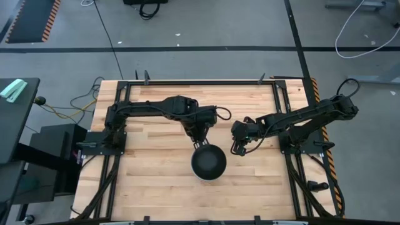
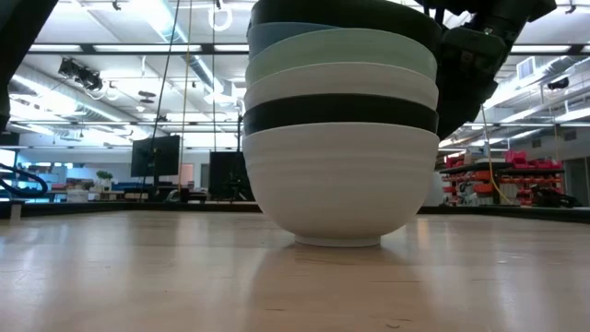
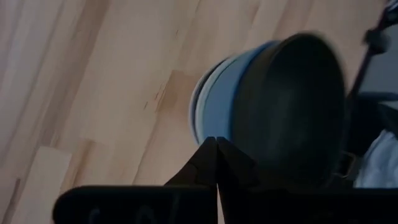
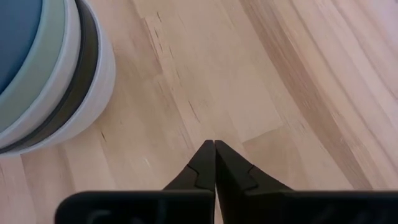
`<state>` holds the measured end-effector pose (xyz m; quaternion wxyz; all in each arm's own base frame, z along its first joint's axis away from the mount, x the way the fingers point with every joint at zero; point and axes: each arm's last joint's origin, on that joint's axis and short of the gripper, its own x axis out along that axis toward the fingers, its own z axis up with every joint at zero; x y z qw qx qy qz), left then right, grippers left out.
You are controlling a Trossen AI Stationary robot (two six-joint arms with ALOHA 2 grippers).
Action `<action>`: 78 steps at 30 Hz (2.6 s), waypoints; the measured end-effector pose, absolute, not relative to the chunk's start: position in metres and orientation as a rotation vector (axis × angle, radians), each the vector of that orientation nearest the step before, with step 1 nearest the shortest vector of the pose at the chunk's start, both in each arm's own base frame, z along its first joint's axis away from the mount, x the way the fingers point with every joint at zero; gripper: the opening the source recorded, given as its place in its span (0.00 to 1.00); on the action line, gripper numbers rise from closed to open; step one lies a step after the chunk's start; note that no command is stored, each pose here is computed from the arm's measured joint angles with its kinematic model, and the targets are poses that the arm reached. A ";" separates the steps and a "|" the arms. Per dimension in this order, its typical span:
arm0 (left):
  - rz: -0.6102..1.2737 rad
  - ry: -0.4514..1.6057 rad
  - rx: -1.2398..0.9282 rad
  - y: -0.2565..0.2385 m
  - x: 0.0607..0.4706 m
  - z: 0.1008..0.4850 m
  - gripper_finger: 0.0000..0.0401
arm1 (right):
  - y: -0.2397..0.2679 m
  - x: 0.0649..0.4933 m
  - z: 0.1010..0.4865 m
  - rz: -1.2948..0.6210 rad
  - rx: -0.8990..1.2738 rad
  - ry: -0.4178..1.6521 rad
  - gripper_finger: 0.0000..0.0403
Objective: Nest bowls inside each other
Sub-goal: Stack the stacked bowls on top of the light blue bowl, then return to Home Position
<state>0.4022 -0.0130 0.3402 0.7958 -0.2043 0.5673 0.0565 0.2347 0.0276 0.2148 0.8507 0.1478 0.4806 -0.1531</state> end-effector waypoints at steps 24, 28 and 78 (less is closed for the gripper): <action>-0.055 1.141 -0.346 -0.086 0.401 0.360 0.01 | 0.028 0.235 0.215 -0.312 0.296 1.015 0.01; -0.038 1.173 -0.344 -0.084 0.411 0.346 0.01 | 0.028 0.235 0.215 -0.313 0.297 1.015 0.00; 0.149 1.207 -0.189 -0.035 0.404 0.349 0.14 | 0.028 0.235 0.215 -0.320 0.290 1.010 0.02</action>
